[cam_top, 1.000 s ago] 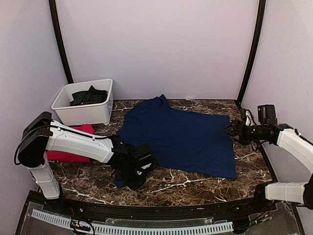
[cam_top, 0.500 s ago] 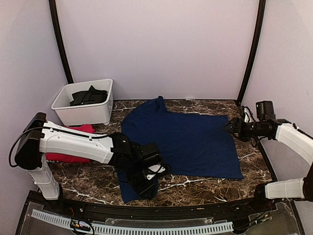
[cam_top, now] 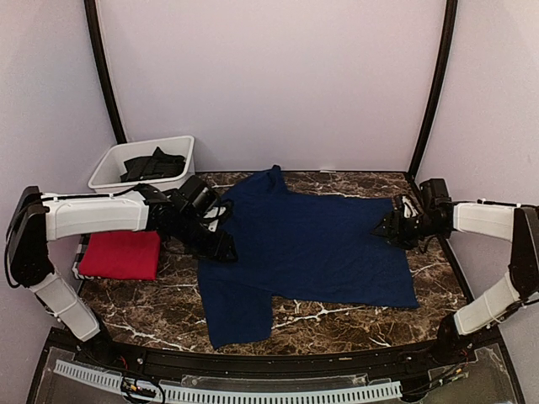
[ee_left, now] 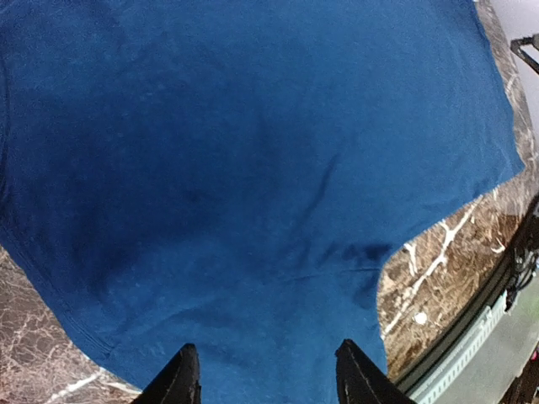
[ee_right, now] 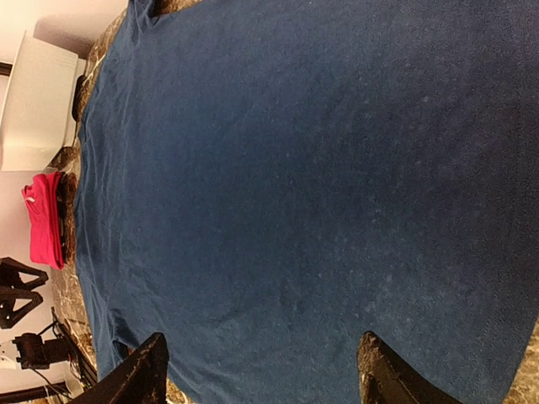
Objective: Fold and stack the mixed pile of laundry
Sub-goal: Adjust the flattened T-shirt at the center of the board.
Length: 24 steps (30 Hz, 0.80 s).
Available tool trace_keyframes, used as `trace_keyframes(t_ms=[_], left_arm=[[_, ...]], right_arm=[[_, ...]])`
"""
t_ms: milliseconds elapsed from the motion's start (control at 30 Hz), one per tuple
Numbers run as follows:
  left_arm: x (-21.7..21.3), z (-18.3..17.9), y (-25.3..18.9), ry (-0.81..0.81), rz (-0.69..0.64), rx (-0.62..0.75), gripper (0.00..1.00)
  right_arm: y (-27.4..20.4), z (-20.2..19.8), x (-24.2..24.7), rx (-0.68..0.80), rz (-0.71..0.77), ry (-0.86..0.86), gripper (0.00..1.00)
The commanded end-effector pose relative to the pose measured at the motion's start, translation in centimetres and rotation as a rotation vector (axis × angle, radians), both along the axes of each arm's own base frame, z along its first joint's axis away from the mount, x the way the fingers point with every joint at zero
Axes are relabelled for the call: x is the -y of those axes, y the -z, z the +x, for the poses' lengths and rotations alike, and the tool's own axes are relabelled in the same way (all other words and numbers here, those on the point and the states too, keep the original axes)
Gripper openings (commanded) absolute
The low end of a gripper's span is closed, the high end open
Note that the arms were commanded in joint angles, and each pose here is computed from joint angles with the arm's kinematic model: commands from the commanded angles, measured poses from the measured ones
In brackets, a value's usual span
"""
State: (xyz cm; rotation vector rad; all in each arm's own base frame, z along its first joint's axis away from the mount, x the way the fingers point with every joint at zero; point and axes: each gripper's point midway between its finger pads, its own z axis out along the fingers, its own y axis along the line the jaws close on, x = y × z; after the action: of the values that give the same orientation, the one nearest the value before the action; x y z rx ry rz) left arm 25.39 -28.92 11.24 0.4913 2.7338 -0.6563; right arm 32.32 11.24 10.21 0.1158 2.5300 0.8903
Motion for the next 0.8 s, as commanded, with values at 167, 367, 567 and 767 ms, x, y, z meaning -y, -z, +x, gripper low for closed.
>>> trace_keyframes(t_ms=[167, 367, 567, 767], left_arm=[[-2.8, 1.0, 6.6, -0.155, 0.118, -0.101, 0.52], [-3.8, -0.1, 8.4, -0.170, 0.155, -0.148, 0.51], [-4.9, -1.4, 9.7, -0.183, 0.187, -0.188, 0.51], [-5.3, 0.4, 7.5, -0.191, 0.197, -0.100, 0.51]], right_arm=[[3.7, 3.6, -1.0, -0.020, -0.053, -0.063, 0.73], [5.2, 6.3, -0.5, -0.049, -0.111, -0.051, 0.71], [5.4, 9.5, -1.2, -0.078, -0.085, -0.064, 0.71], [4.0, 11.3, -1.6, -0.045, -0.074, -0.085, 0.70]])
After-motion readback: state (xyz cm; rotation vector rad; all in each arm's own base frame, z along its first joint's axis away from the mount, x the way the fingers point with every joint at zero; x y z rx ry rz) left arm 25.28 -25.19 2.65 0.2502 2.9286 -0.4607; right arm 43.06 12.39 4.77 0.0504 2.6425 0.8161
